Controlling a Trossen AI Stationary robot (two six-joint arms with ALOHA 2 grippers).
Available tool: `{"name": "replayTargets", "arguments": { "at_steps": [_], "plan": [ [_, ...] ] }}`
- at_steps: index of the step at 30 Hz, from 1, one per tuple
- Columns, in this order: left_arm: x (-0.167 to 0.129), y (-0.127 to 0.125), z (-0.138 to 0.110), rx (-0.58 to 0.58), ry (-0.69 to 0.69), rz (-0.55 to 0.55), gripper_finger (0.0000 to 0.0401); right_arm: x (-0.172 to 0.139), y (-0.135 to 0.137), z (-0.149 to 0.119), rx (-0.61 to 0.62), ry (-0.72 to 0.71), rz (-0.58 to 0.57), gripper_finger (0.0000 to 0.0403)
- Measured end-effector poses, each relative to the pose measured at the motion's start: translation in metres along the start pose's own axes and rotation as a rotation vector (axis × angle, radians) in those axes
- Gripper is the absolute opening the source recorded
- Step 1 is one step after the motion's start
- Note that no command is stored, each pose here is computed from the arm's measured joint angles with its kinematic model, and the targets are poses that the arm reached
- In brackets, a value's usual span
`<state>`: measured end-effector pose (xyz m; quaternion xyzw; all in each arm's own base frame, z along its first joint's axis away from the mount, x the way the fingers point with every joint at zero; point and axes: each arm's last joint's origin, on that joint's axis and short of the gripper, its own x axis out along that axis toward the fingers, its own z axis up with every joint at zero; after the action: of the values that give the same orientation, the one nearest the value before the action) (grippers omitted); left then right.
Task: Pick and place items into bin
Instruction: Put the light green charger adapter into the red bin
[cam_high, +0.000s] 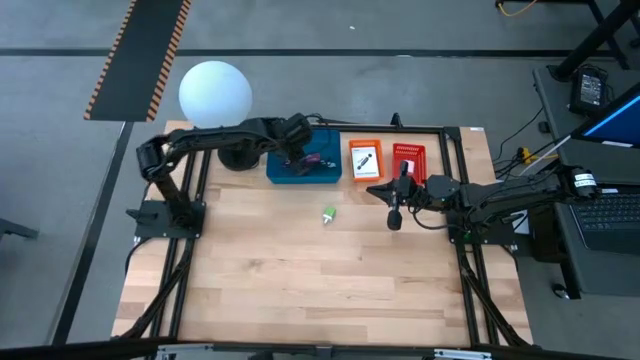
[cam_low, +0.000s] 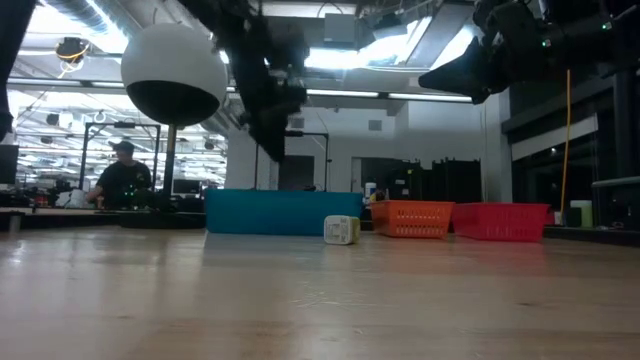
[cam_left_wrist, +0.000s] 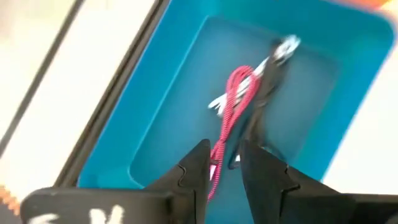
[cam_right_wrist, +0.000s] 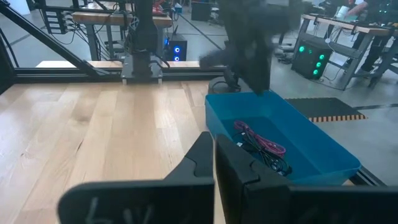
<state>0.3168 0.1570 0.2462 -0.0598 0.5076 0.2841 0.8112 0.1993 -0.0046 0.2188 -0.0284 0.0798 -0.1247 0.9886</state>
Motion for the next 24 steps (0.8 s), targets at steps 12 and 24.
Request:
{"name": "replayTargets", "arguments": {
  "at_steps": [12, 24],
  "plan": [
    [-0.111, -0.032, -0.007, 0.082, -0.312, -0.094, 0.0060, 0.000, 0.000, -0.001, 0.001, 0.007, 0.000, 0.0000],
    [-0.144, -0.101, -0.034, 0.260, -0.446, -0.144, 0.0015, 0.000, 0.000, -0.003, 0.021, 0.035, 0.001, 0.0000]
  ]
}}
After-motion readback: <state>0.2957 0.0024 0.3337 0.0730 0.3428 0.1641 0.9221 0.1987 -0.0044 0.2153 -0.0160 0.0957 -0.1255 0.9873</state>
